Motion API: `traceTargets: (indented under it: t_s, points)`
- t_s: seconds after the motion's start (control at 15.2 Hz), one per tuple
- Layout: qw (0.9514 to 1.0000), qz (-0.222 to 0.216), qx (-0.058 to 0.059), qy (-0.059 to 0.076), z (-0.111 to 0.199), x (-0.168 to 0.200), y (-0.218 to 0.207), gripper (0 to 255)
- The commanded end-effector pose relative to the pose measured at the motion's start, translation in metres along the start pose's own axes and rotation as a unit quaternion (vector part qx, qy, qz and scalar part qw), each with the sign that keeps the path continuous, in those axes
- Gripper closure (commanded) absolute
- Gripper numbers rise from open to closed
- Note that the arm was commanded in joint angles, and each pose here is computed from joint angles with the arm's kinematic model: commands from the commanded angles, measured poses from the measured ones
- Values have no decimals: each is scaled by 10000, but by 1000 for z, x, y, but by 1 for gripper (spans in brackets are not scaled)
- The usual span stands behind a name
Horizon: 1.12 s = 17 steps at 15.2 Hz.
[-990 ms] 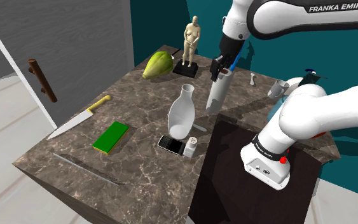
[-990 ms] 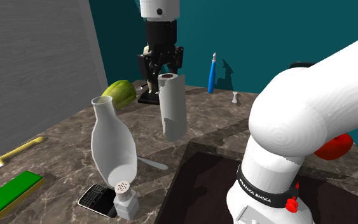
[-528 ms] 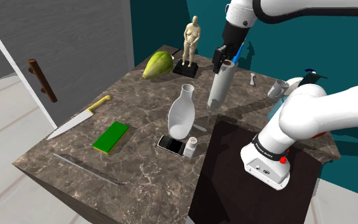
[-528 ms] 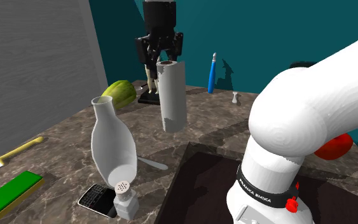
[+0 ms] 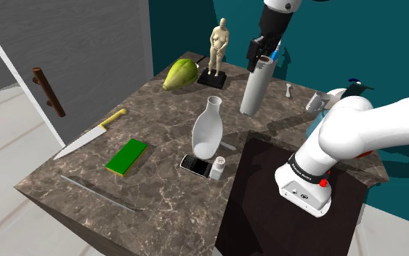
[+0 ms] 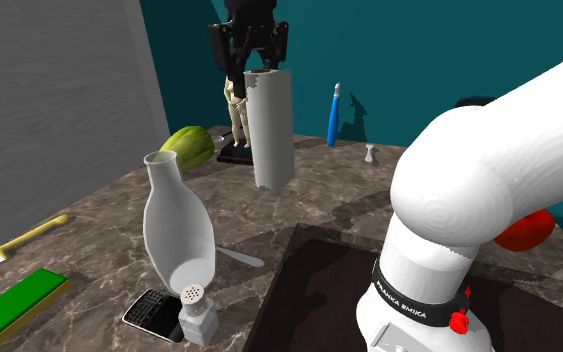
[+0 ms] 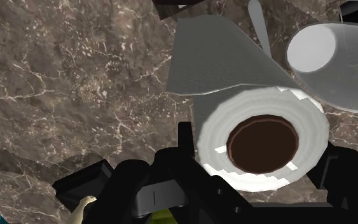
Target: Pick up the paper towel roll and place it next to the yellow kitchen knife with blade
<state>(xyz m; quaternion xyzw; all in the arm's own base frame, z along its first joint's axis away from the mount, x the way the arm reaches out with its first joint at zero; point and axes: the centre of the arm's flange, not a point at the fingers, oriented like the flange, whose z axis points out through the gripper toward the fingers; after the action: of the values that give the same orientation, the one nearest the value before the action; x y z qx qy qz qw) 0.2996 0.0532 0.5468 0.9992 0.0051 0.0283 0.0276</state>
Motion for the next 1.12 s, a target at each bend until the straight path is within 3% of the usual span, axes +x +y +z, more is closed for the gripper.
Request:
traceTargets:
  t_s: [0.0,1.06]
  points:
    - [10000,0,-1,-1,-11,0,0,255]
    - [10000,0,-1,-1,-95,5,5,255]
